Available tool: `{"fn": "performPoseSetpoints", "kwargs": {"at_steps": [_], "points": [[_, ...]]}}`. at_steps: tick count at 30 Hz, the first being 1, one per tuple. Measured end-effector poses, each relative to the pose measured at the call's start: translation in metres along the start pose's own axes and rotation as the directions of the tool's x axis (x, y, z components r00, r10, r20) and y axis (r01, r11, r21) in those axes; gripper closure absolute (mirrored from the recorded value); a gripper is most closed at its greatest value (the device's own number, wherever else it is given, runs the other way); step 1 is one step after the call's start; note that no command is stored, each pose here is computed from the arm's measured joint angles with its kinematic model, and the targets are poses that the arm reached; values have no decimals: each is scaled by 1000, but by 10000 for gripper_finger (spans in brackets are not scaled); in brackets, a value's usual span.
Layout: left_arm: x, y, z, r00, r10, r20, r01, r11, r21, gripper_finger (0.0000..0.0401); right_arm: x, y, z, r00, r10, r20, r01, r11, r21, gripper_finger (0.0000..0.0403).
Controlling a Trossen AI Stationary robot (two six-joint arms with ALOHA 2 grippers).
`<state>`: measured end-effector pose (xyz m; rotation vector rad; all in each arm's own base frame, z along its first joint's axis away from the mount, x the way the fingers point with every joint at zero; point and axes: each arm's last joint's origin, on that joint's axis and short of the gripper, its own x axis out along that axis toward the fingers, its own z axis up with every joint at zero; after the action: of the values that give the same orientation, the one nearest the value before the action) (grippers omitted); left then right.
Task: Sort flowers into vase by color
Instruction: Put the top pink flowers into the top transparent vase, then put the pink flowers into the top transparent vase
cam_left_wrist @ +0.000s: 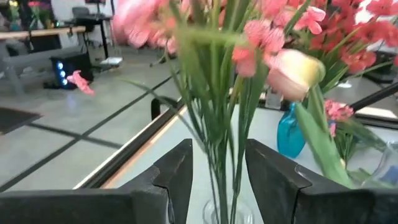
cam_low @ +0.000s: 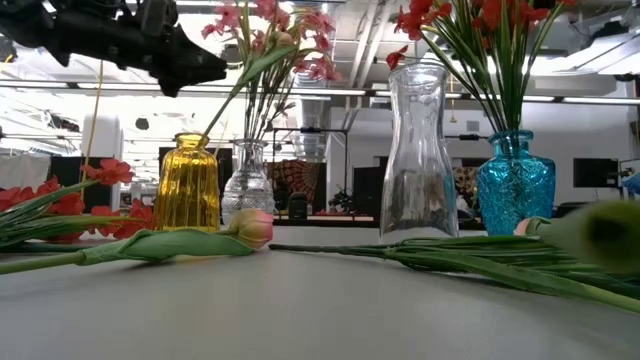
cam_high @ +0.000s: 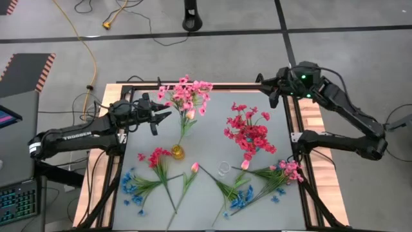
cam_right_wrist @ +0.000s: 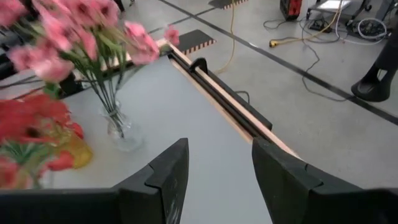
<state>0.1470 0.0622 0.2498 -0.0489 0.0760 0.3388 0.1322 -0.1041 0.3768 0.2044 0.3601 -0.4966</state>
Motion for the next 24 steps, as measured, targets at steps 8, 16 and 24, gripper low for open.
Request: {"fn": "performPoseSetpoints", "kwargs": {"at_steps": [8, 16, 24], "points": [[-4, 1, -9, 994, 40, -104, -40, 999, -4, 266, -36, 10, 15, 1000, 8, -12, -8, 1000, -5, 200], [-5, 1, -14, 988, 41, -152, -45, 999, -22, 266, -68, 32, 6, 985, 137, -108, -132, 990, 49, 200], [-5, 1, -14, 988, 40, -149, -47, 998, -44, 266, -95, 43, -10, 957, 245, -157, -194, 938, 286, 200]]}}
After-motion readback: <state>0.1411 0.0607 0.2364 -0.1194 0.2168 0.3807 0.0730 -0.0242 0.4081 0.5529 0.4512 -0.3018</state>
